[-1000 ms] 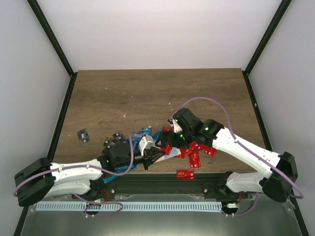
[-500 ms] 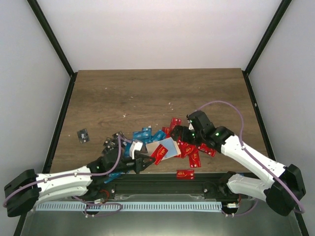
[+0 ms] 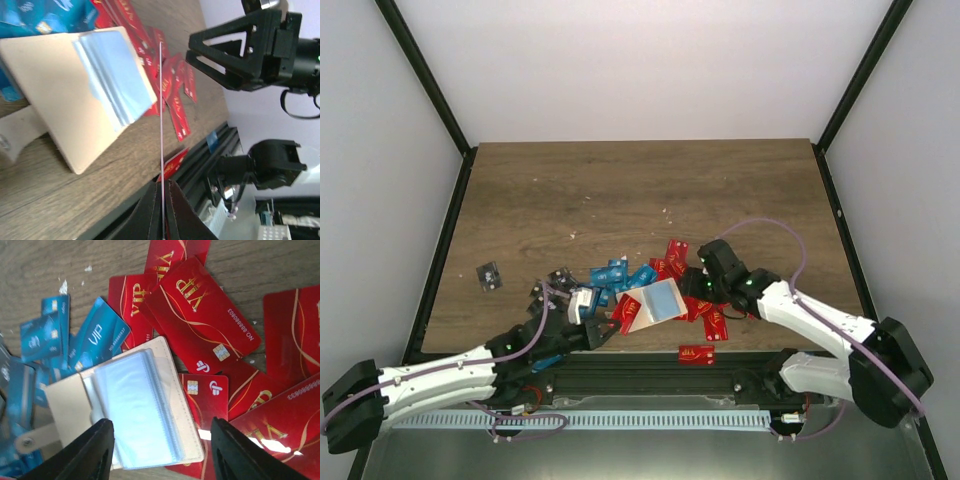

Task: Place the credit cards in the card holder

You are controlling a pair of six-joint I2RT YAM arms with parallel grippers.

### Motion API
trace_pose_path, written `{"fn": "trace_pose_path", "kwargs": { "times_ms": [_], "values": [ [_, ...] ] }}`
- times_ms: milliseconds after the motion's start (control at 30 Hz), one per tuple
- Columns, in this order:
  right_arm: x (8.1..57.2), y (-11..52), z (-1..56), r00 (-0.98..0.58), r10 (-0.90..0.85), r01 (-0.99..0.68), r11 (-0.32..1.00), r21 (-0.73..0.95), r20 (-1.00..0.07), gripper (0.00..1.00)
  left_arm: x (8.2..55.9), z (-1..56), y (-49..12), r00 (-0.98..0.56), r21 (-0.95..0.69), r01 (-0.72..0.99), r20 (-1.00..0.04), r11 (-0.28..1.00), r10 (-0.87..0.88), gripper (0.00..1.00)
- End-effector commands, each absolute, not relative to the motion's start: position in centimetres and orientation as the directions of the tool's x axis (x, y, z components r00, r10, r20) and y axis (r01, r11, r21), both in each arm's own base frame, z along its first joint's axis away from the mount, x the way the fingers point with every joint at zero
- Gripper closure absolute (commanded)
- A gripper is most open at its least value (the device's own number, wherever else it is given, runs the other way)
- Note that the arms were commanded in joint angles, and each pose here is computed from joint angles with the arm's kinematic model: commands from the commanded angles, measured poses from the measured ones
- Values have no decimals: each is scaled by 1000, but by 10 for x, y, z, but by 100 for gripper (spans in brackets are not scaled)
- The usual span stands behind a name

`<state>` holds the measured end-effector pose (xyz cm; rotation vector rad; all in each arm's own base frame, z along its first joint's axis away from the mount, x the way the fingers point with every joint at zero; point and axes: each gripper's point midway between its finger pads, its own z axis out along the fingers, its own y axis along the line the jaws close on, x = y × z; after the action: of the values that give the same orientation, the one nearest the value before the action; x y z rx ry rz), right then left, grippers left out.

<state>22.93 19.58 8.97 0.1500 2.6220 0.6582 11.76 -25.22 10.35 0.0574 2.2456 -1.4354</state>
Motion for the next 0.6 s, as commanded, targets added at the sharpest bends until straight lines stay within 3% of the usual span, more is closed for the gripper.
{"fn": "trace_pose_path", "kwargs": {
  "times_ms": [0, 100, 567],
  "values": [
    [240, 199, 81, -886, 190, -33, 884, 466, -424, 49, 132, 90, -242, -876, -839, 196, -382, 507, -295, 96],
    [237, 202, 68, -900, 163, -45, 887, 459, -404, 55, 136, 88, -245, -881, -841, 166, -361, 515, -306, 96],
    [230, 206, 24, -937, 82, -71, 906, 416, -338, 62, 155, 75, -275, -901, -856, 164, -332, 490, -278, 96]
  ]
}}
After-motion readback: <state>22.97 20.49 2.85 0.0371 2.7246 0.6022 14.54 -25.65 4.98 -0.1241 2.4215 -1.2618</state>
